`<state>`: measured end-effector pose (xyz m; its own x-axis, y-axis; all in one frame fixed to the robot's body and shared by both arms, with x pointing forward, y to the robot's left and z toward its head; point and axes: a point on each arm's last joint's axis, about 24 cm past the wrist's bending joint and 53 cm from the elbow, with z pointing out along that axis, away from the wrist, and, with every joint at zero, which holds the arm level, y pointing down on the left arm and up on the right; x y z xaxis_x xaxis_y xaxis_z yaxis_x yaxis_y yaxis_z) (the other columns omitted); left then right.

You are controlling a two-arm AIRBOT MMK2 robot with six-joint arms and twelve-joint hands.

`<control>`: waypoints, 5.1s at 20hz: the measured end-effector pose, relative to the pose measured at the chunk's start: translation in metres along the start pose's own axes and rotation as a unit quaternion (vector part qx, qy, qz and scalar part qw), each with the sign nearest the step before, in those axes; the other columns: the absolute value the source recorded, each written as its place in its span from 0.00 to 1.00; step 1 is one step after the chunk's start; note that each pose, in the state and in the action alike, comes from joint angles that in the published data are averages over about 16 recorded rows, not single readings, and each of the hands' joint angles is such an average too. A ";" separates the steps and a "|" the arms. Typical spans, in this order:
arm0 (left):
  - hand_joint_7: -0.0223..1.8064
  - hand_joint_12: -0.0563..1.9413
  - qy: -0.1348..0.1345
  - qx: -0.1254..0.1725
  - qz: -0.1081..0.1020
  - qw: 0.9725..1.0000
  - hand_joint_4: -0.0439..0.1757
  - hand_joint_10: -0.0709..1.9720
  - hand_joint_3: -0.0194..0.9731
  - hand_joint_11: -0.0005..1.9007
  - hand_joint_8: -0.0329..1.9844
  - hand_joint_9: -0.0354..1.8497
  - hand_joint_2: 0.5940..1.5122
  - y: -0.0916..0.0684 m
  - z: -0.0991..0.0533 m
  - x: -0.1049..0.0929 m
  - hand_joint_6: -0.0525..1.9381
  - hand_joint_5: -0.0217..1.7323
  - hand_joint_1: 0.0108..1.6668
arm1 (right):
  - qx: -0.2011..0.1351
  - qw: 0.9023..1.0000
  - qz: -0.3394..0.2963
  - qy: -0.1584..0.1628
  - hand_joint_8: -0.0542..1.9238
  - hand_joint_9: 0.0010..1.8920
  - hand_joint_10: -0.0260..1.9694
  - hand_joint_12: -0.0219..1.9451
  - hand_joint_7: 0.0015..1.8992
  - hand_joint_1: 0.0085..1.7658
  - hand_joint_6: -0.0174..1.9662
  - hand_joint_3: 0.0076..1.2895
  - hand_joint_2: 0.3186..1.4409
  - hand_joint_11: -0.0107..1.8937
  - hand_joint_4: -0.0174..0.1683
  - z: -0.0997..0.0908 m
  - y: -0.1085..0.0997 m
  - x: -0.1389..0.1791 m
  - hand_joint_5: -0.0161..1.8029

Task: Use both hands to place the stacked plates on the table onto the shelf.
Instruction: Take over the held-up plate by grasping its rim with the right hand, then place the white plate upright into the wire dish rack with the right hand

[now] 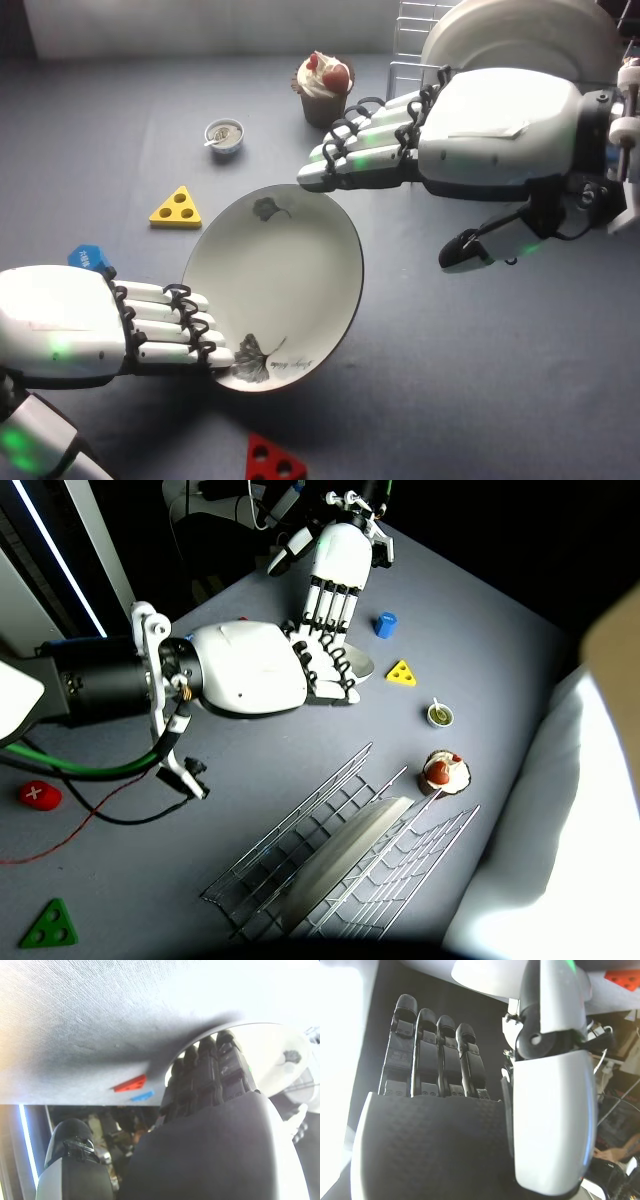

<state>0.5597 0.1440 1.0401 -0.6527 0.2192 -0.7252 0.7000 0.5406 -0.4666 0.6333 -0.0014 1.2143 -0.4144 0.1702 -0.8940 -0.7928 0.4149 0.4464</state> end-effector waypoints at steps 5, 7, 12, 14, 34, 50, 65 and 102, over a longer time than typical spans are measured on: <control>0.06 0.02 0.000 0.000 0.000 1.000 0.16 0.03 0.02 0.04 0.01 0.07 0.42 0.000 0.000 0.000 0.01 0.05 0.06 | -0.018 0.999 -0.035 0.013 0.03 0.12 0.02 0.02 0.11 0.74 0.01 0.01 0.50 0.17 0.10 0.006 0.015 0.017 0.14; 0.06 0.02 0.000 -0.001 0.000 1.000 0.16 0.03 0.03 0.04 0.01 0.07 0.41 0.000 0.000 0.000 0.01 0.05 0.06 | -0.023 0.998 -0.049 0.018 0.03 0.12 0.02 0.02 0.11 0.74 0.01 0.01 0.51 0.17 0.11 0.008 0.019 0.024 0.14; 0.06 0.02 0.000 -0.001 -0.001 1.000 0.16 0.03 0.02 0.04 0.01 0.07 0.41 0.001 0.000 0.000 0.01 0.05 0.05 | -0.033 0.996 -0.078 0.031 0.03 0.12 0.02 0.02 0.12 0.74 0.01 0.01 0.52 0.17 0.11 0.016 0.026 0.044 0.15; 0.06 0.02 -0.001 -0.001 -0.001 1.000 0.16 0.03 0.02 0.04 0.01 0.07 0.41 0.001 0.000 0.000 0.01 0.05 0.05 | -0.035 0.995 -0.083 0.036 0.03 0.12 0.02 0.02 0.12 0.74 0.01 0.01 0.52 0.17 0.12 0.021 0.028 0.051 0.15; 0.06 0.02 -0.005 -0.001 -0.006 1.000 0.16 0.03 0.02 0.05 0.01 0.08 0.41 0.002 0.000 -0.002 0.01 0.05 0.06 | -0.028 0.997 -0.060 0.038 0.07 0.28 0.06 0.10 0.29 0.79 0.11 0.01 0.58 0.28 0.10 0.071 0.022 0.083 0.32; 0.09 0.03 -0.097 -0.002 -0.048 0.994 0.19 0.04 0.02 0.08 0.02 0.11 0.41 0.003 -0.022 -0.063 0.03 0.08 0.06 | -0.053 0.998 -0.037 0.027 0.29 0.49 0.29 0.68 0.47 0.80 0.42 0.00 0.51 0.49 0.04 0.079 0.048 0.089 0.44; 0.10 0.04 -0.147 -0.042 -0.034 0.988 0.19 0.04 0.02 0.08 0.02 0.10 0.42 0.019 -0.062 -0.103 0.03 0.08 0.06 | -0.033 0.999 0.002 -0.026 0.34 0.56 0.35 0.70 0.52 0.82 0.47 0.00 0.54 0.52 0.08 0.048 0.054 0.017 0.50; 0.11 0.03 -0.113 -0.011 0.041 0.993 0.20 0.04 0.02 0.08 0.02 0.11 0.41 -0.023 -0.078 -0.091 0.03 0.10 0.05 | 0.127 0.890 0.375 -0.227 0.38 0.59 0.39 0.54 0.53 0.83 0.54 0.00 0.57 0.55 0.06 -0.060 -0.069 -0.170 0.49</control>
<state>0.5806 0.1752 1.1566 -0.5106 0.0757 -0.8565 0.7398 0.5464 -0.3927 0.7317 -0.1131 1.3374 -0.5144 0.8045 -0.2969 -0.2188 0.2117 0.9525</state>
